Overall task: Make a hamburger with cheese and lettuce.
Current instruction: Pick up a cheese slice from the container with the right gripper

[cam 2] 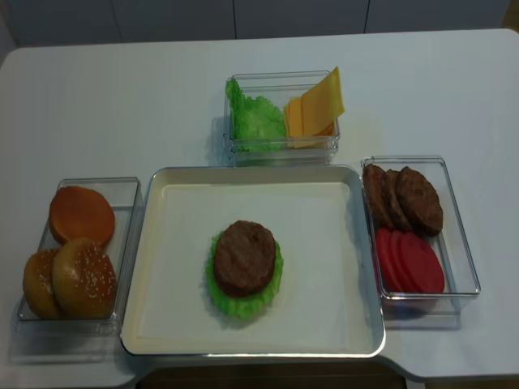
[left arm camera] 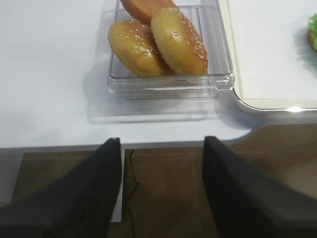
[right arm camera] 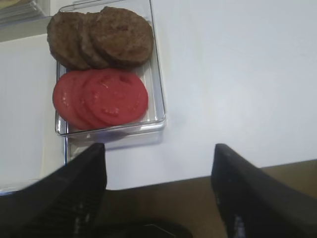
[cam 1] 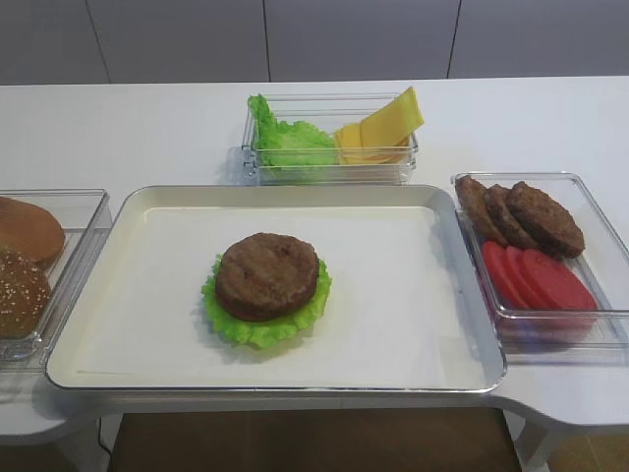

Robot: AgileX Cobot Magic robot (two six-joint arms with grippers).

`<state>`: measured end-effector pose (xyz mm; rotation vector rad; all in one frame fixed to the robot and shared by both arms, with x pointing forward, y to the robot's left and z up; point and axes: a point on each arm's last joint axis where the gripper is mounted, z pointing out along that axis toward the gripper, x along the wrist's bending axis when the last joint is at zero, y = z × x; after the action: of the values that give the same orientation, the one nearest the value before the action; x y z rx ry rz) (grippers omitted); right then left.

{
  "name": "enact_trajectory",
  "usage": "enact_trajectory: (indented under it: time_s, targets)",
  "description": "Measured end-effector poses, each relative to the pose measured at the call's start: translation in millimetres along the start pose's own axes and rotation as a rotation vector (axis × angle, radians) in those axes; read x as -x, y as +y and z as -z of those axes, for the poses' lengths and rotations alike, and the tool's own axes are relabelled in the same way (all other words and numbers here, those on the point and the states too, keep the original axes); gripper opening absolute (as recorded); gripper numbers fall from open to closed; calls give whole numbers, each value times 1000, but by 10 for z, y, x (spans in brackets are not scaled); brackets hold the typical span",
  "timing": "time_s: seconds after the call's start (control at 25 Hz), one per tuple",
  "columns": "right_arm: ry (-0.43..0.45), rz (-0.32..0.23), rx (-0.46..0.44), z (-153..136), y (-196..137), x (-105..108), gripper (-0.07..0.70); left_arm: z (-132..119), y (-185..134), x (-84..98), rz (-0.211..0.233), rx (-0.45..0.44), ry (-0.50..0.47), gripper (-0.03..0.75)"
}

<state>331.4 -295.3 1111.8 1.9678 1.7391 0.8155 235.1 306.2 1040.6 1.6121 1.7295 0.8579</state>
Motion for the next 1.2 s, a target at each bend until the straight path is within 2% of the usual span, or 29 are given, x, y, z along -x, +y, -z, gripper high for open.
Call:
enact_trajectory:
  time_s: [0.2,0.32,0.52,0.8,0.92,1.2]
  targets:
    - [75,6,-85,-172,354,-56,515,0,0,0,0,0,0,391]
    - [128,-15,-130,-289,646,-99,517,0,0,0,0,0,0,391]
    - [167,-27,-232,-537,1131,-114,517,0,0,0,0,0,0,391]
    - [195,-39,-239,-915,1738,-106,517,0,0,0,0,0,0,391]
    - [219,-17,-255,-1062,1851,-194,517,0,0,0,0,0,0,391]
    - [307,89,-313,-1600,2118,-667,513,0,0,0,0,0,0,391]
